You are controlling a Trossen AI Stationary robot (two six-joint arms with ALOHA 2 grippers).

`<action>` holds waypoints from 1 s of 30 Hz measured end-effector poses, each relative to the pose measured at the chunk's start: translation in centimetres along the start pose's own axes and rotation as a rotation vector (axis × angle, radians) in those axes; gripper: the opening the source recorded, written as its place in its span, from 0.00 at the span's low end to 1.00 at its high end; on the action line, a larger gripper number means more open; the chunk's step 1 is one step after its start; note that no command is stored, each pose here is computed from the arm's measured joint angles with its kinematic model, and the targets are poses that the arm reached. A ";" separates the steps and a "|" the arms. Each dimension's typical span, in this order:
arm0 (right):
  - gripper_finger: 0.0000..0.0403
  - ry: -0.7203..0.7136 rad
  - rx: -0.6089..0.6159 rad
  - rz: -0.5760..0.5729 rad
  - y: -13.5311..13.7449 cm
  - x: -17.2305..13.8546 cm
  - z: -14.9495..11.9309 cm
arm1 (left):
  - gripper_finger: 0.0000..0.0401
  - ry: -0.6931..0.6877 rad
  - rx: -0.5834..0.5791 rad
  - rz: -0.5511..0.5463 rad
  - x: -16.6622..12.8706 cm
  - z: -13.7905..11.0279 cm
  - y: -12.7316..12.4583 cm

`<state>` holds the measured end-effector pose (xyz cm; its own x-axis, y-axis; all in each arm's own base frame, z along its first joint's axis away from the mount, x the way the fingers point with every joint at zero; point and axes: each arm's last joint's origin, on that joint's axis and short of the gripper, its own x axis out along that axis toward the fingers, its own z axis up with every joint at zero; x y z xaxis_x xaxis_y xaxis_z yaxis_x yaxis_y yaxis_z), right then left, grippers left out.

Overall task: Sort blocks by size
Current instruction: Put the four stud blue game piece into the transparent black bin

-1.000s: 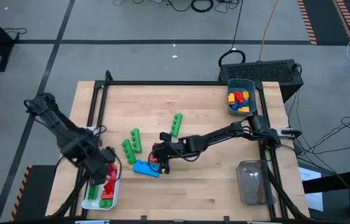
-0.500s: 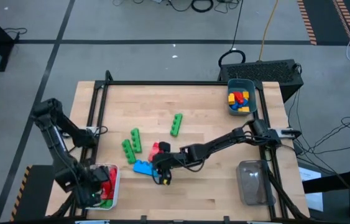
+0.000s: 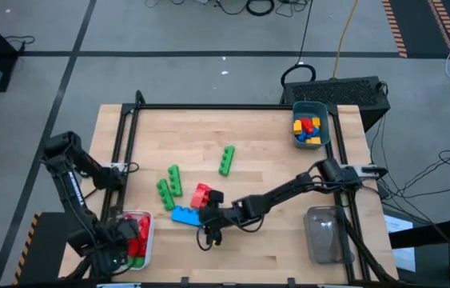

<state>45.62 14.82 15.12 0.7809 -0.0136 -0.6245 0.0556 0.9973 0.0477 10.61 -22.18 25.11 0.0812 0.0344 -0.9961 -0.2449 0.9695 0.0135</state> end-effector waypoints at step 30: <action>0.54 0.158 -0.051 -0.187 1.7 -4.6 -1.5 | 0.43 -0.154 0.305 0.039 5.9 14.2 4.8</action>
<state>41.13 16.71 16.90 0.6525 -0.1910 -0.7333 0.1551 0.9809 -0.1175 23.66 -13.88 20.52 0.2281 0.0865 -0.9698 0.0478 0.9938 0.0999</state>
